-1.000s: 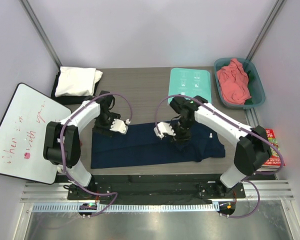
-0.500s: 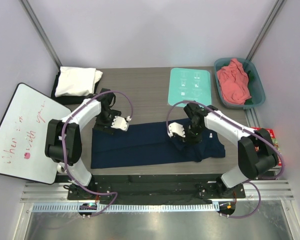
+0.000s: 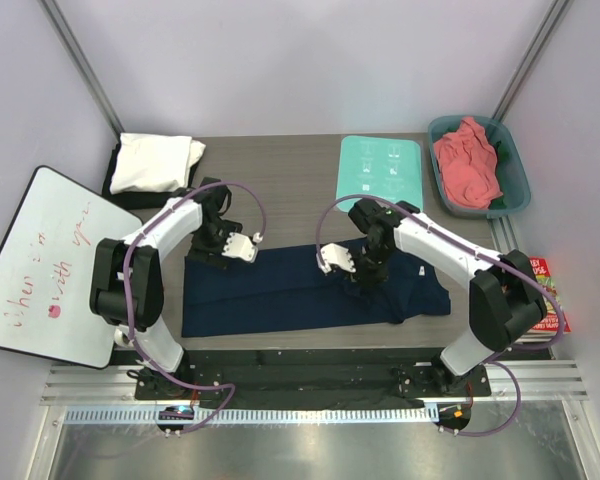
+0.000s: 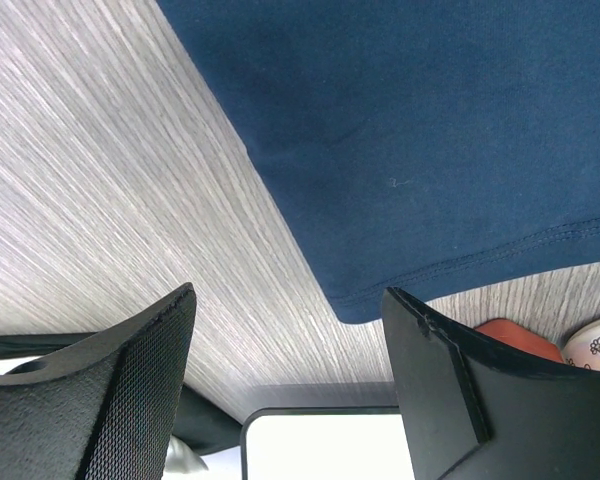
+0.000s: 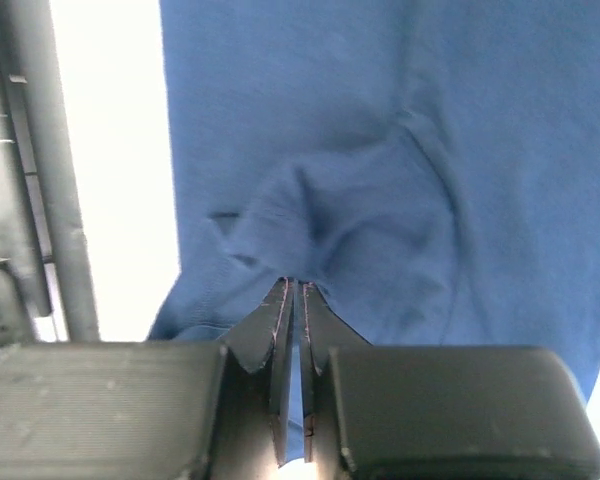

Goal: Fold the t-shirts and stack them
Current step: Fold the other side of the tshirt into a rectangle

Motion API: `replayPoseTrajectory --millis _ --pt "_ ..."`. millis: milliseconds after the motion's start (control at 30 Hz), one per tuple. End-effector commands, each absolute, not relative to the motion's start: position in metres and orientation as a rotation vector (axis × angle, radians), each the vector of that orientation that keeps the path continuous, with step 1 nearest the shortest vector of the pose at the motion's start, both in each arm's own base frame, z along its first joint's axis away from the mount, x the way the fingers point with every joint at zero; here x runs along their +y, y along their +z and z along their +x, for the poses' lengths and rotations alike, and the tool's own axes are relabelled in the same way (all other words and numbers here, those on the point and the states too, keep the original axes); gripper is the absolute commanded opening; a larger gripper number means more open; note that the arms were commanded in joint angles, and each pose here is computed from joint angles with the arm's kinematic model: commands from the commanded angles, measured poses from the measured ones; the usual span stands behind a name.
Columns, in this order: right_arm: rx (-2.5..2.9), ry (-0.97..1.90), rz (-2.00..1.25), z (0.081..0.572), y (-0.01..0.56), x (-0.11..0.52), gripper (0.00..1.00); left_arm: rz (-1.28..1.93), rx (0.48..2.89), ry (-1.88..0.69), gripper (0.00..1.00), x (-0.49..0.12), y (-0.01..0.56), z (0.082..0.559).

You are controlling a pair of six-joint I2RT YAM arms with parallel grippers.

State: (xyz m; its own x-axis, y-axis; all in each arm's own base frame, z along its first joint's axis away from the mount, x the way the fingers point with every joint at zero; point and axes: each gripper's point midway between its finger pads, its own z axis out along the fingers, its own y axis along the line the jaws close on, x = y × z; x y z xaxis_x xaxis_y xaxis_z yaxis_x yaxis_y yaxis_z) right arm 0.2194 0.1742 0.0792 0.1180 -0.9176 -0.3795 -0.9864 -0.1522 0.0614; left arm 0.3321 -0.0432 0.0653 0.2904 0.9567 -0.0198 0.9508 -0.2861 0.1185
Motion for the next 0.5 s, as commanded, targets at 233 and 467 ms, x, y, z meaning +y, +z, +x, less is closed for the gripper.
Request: replayPoseTrajectory --millis 233,467 --pt "1.895 0.735 -2.293 0.167 0.088 0.189 0.12 2.446 1.78 0.081 0.75 -0.041 0.072 0.319" --pt "1.885 0.586 -2.262 0.186 0.081 0.192 0.13 2.456 1.773 0.068 0.75 -0.039 0.066 0.309"
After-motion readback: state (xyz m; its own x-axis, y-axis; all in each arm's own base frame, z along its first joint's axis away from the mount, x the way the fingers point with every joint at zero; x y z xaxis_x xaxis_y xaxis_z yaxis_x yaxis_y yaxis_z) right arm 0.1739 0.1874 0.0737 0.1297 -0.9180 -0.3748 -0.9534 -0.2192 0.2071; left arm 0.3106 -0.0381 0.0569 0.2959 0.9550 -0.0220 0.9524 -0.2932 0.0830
